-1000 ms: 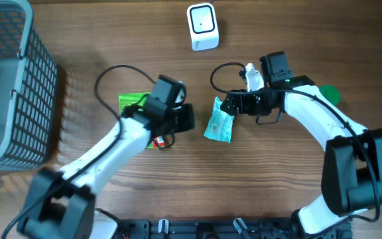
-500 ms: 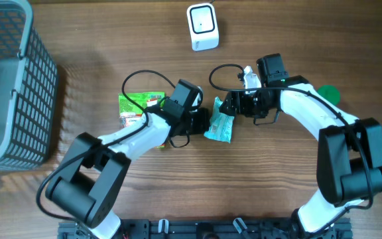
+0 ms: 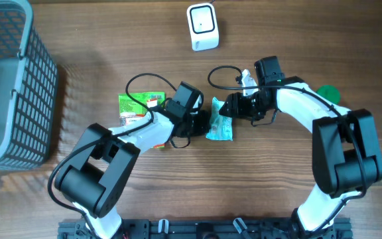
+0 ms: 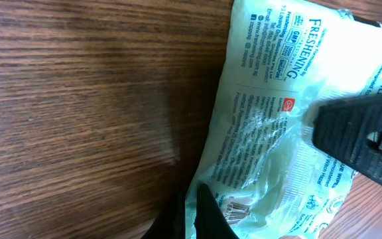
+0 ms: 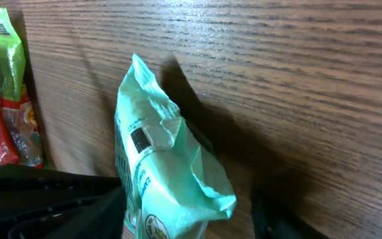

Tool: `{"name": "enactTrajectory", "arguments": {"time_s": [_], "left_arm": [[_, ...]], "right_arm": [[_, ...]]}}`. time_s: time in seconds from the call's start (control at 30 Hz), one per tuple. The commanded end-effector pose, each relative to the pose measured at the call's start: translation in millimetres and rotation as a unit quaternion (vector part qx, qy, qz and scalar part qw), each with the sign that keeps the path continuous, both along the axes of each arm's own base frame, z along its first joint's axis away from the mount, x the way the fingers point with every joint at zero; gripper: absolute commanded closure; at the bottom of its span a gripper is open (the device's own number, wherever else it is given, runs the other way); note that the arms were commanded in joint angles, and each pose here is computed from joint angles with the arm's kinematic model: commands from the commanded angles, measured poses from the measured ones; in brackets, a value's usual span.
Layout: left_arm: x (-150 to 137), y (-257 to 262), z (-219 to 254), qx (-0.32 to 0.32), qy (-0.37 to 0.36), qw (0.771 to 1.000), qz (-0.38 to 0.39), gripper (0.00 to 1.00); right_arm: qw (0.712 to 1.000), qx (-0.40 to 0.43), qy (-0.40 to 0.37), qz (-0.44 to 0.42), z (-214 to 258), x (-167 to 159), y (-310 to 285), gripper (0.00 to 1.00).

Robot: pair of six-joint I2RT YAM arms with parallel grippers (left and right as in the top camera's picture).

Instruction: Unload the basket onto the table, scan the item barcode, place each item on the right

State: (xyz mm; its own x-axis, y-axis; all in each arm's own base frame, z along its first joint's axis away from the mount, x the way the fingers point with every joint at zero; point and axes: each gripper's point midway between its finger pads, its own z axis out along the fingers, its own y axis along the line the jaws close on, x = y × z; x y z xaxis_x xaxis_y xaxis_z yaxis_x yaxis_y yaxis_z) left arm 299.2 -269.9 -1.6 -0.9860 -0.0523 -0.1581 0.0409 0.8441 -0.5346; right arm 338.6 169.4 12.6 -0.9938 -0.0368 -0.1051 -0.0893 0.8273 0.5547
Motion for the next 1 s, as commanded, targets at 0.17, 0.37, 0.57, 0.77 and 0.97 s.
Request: {"name": "enactTrajectory", "arguments": {"time_s": [0.17, 0.37, 0.57, 0.77, 0.97], "left_arm": [[-10, 2, -19, 0.024, 0.018, 1.0, -0.001, 0.96], [-8, 4, -20, 0.031, 0.013, 0.999, 0.003, 0.96], [-7, 6, -21, 0.038, 0.01, 0.999, 0.006, 0.96], [10, 2, 19, 0.009, -0.034, 0.999, 0.002, 0.96], [17, 0, 63, -0.02, -0.077, 0.997, 0.006, 0.96]], "right_arm": [[1.0, 0.011, 0.0, 0.005, -4, 2, 5, 0.59], [1.0, 0.011, 0.0, 0.006, -9, -2, 4, 0.89], [1.0, 0.011, -0.002, 0.005, -19, -8, 2, 0.96], [1.0, 0.008, -0.001, 0.005, -20, -9, 1, 0.94], [1.0, 0.008, -0.003, 0.005, -20, -8, 1, 0.96]]}}
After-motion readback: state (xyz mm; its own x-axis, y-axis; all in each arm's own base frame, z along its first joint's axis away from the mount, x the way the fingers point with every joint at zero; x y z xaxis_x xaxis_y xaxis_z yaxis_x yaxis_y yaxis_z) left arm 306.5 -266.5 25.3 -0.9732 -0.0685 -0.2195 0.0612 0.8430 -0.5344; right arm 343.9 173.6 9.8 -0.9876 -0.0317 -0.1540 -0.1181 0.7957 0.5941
